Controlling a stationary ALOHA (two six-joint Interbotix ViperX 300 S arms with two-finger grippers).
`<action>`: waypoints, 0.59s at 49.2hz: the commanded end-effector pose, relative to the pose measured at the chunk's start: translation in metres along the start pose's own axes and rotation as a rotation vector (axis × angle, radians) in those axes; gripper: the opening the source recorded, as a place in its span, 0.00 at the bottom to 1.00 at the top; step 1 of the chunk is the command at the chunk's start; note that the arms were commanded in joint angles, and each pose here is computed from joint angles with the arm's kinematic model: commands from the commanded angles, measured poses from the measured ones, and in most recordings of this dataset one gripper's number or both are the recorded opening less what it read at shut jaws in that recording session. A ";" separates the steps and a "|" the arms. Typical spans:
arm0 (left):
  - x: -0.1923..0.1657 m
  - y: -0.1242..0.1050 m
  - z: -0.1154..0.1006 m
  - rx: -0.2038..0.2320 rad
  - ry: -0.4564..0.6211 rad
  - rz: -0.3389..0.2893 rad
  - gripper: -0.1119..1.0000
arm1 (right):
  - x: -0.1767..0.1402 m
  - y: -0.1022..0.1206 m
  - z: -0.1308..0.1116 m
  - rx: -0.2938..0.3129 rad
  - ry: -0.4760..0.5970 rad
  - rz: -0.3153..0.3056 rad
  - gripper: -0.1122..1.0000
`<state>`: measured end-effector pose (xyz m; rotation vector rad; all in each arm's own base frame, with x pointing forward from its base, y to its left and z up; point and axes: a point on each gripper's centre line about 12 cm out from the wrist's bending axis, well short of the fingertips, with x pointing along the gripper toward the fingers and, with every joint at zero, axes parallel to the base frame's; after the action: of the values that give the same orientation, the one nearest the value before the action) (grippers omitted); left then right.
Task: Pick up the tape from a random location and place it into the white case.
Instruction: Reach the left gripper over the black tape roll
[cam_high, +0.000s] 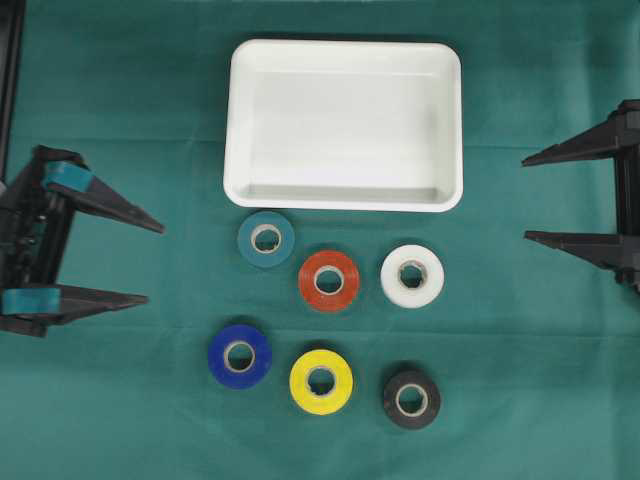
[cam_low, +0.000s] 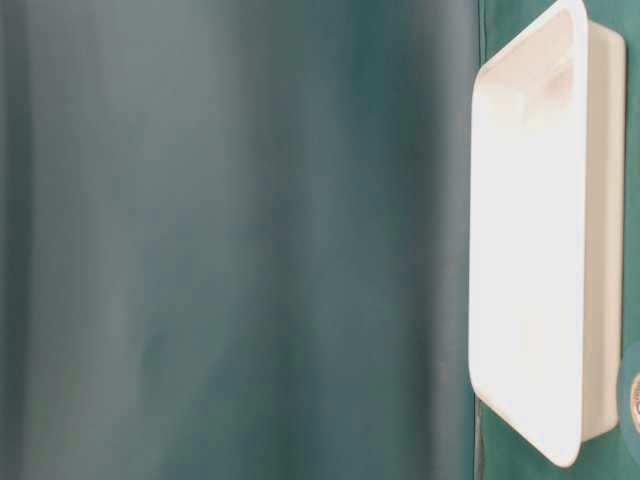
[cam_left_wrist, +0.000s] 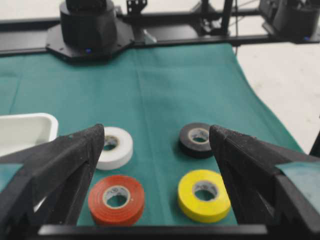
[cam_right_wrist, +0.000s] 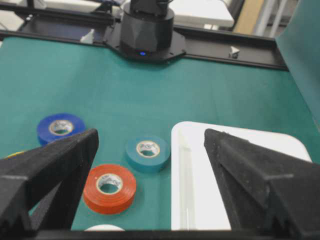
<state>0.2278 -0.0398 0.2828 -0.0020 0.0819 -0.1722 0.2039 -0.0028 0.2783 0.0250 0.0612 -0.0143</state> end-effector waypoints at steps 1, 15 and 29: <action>0.015 0.000 0.013 0.000 -0.018 -0.001 0.99 | 0.003 0.000 0.010 0.003 -0.022 -0.001 0.92; 0.072 -0.002 0.019 0.004 0.051 -0.006 0.99 | 0.003 0.000 0.010 0.003 -0.022 -0.001 0.92; 0.130 -0.005 0.027 0.008 0.097 -0.013 0.99 | 0.004 0.000 0.008 0.000 -0.014 -0.001 0.92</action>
<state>0.3436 -0.0622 0.2843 0.0157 0.2068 -0.1776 0.2046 -0.0028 0.2772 0.0250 0.0673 -0.0144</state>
